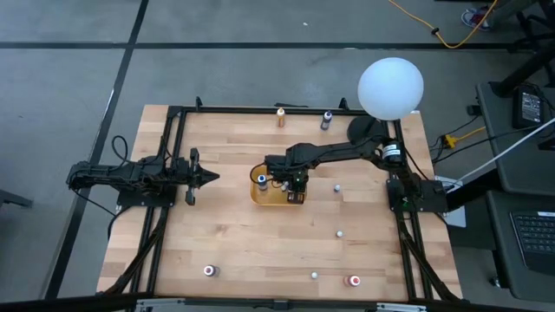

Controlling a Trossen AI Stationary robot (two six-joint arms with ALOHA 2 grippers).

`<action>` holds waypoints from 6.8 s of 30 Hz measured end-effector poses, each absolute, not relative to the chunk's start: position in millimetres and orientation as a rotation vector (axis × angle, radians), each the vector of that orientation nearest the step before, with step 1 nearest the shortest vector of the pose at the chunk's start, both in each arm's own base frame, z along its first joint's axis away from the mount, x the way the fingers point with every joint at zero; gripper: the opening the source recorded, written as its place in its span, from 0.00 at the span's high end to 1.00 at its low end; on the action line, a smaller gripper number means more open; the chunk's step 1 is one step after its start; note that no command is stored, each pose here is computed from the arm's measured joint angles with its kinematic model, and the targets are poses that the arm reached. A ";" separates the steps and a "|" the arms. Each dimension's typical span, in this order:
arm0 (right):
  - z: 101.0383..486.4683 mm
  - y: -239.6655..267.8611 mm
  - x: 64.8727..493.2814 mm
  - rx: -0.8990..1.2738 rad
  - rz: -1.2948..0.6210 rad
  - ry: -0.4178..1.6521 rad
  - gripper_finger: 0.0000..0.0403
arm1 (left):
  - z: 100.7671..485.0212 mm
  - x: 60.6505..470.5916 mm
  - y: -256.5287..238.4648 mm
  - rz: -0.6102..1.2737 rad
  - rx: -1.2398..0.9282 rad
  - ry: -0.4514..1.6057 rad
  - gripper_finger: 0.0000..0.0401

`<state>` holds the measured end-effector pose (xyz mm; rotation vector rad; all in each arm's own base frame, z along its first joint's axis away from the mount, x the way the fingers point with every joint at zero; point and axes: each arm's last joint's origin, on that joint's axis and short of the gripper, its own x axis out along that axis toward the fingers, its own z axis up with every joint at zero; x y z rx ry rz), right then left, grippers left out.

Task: Pick & Place food coloring
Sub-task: Put the black food coloring bottle into the yellow bin

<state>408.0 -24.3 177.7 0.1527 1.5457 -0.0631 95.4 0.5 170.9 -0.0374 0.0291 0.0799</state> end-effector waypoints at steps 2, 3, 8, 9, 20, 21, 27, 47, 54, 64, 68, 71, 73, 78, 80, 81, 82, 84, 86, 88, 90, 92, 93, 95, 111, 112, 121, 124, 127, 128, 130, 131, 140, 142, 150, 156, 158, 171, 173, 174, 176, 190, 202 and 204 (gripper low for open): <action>177.7 -24.3 408.0 0.153 -0.063 1.546 0.77 | 170.9 95.4 0.5 0.080 -0.037 0.029 0.98; 177.7 -24.3 408.0 0.153 -0.063 1.546 0.76 | 170.9 95.4 0.5 0.080 -0.037 0.029 0.97; 177.7 -24.3 408.0 0.154 -0.065 1.546 0.66 | 170.9 95.4 0.5 0.080 -0.037 0.029 0.98; 177.7 -24.3 408.0 0.154 -0.066 1.546 0.64 | 170.9 95.4 0.5 0.080 -0.037 0.029 0.98; 191.4 -24.4 406.4 0.169 -0.090 1.585 0.54 | 170.9 95.4 0.5 0.080 -0.037 0.029 0.97; 196.1 -24.7 406.7 0.162 -0.098 1.589 0.54 | 170.9 95.5 0.5 0.080 -0.037 0.029 0.98; 229.1 -24.1 406.3 0.142 -0.151 1.607 0.54 | 170.9 95.4 0.5 0.080 -0.037 0.029 0.98; 274.7 4.2 268.3 0.220 -0.320 1.453 0.54 | 170.9 95.5 0.5 0.080 -0.037 0.029 0.97; 246.3 4.0 232.4 0.256 -0.289 1.404 0.50 | 170.9 95.5 0.5 0.080 -0.037 0.029 0.98; 200.2 -1.5 223.2 0.165 -0.197 1.418 0.28 | 170.9 95.5 0.5 0.080 -0.037 0.029 0.97; 192.1 -5.5 222.6 0.149 -0.188 1.400 0.29 | 170.9 95.5 0.4 0.080 -0.037 0.029 0.98; 187.5 -9.7 222.7 0.145 -0.188 1.382 0.31 | 170.9 95.5 0.5 0.080 -0.037 0.029 0.98; 184.3 -13.0 222.6 0.155 -0.198 1.368 0.32 | 170.9 95.5 0.5 0.080 -0.037 0.029 0.98; 176.6 -18.2 222.3 0.180 -0.202 1.346 0.35 | 170.9 95.5 0.5 0.080 -0.037 0.029 0.97; 173.4 -18.9 223.8 0.181 -0.201 1.359 0.35 | 170.9 95.5 0.5 0.080 -0.037 0.029 0.98; 171.5 -18.8 224.3 0.179 -0.189 1.370 0.35 | 170.9 95.5 0.5 0.080 -0.037 0.029 0.98; 169.2 -18.6 225.8 0.180 -0.176 1.376 0.35 | 170.9 95.5 0.5 0.080 -0.037 0.029 0.98; 164.1 -18.7 229.1 0.180 -0.166 1.385 0.35 | 170.9 95.5 0.5 0.080 -0.037 0.029 0.98; 159.1 -18.7 232.1 0.181 -0.151 1.395 0.35 | 170.9 95.5 0.5 0.080 -0.037 0.029 0.98; 155.1 -18.7 234.2 0.182 -0.144 1.403 0.35 | 170.9 95.5 0.4 0.080 -0.037 0.029 0.98; 152.9 -18.8 235.0 0.183 -0.145 1.411 0.35 | 170.9 95.5 0.5 0.080 -0.037 0.029 0.98; 152.1 -18.8 235.1 0.189 -0.150 1.415 0.35 | 170.9 95.5 0.5 0.080 -0.037 0.029 0.97; 152.1 -18.8 235.2 0.192 -0.153 1.414 0.35 | 170.9 95.5 0.5 0.080 -0.037 0.029 0.97; 152.1 -18.8 235.2 0.193 -0.153 1.414 0.35 | 170.9 95.5 0.5 0.080 -0.037 0.029 0.98; 152.4 -18.9 237.0 0.198 -0.158 1.394 0.65 | 170.9 95.5 0.5 0.080 -0.037 0.029 0.98; 152.5 -19.0 237.4 0.198 -0.158 1.391 0.68 | 170.9 95.5 0.5 0.080 -0.037 0.029 0.98; 153.1 -19.0 238.1 0.201 -0.159 1.384 0.82 | 170.9 95.5 0.5 0.080 -0.037 0.029 0.97; 153.0 -19.0 237.5 0.201 -0.160 1.390 0.79 | 170.9 95.5 0.5 0.080 -0.037 0.029 0.98; 152.9 -18.9 236.4 0.201 -0.161 1.402 0.76 | 170.9 95.5 0.5 0.080 -0.037 0.029 0.98; 152.8 -18.9 236.3 0.202 -0.161 1.403 0.75 | 170.9 95.5 0.5 0.080 -0.037 0.029 0.98; 152.8 -18.9 236.1 0.208 -0.167 1.404 0.74 | 170.9 95.5 0.5 0.080 -0.037 0.029 0.98; 152.8 -18.8 236.1 0.216 -0.172 1.404 0.74 | 170.9 95.5 0.5 0.080 -0.037 0.029 0.98; 152.8 -17.8 235.9 0.264 -0.163 1.407 0.74 | 170.9 95.5 0.5 0.080 -0.037 0.029 0.98; 152.8 -17.8 235.9 0.268 -0.167 1.407 0.74 | 170.9 95.5 0.5 0.080 -0.037 0.029 0.98; 152.7 -17.6 235.5 0.282 -0.170 1.411 0.64 | 170.9 95.5 0.5 0.080 -0.037 0.029 0.97; 152.0 -17.3 232.7 0.291 -0.178 1.438 0.51 | 170.9 95.5 0.5 0.080 -0.037 0.029 0.98; 152.0 -17.3 232.8 0.287 -0.176 1.438 0.51 | 170.9 95.5 0.5 0.080 -0.037 0.029 0.98; 152.2 -17.8 234.2 0.265 -0.169 1.423 0.66 | 170.9 95.5 0.4 0.080 -0.037 0.029 0.98; 152.2 -18.0 234.2 0.266 -0.169 1.422 0.69 | 170.9 95.5 0.5 0.080 -0.037 0.029 0.98; 152.2 -18.0 234.2 0.266 -0.169 1.422 0.71 | 170.9 95.5 0.5 0.080 -0.037 0.029 0.98; 152.2 -18.0 234.2 0.266 -0.169 1.422 0.75 | 170.9 95.5 0.4 0.080 -0.037 0.029 0.98; 178.1 -18.9 245.0 0.258 -0.163 1.429 0.79 | 170.9 95.5 0.5 0.080 -0.037 0.029 0.98; 293.9 -7.1 268.2 0.105 -0.014 1.371 0.80 | 170.9 95.5 0.5 0.080 -0.037 0.029 0.98; 306.4 -4.5 269.1 0.093 -0.002 1.347 0.81 | 170.9 95.5 0.5 0.080 -0.037 0.029 0.98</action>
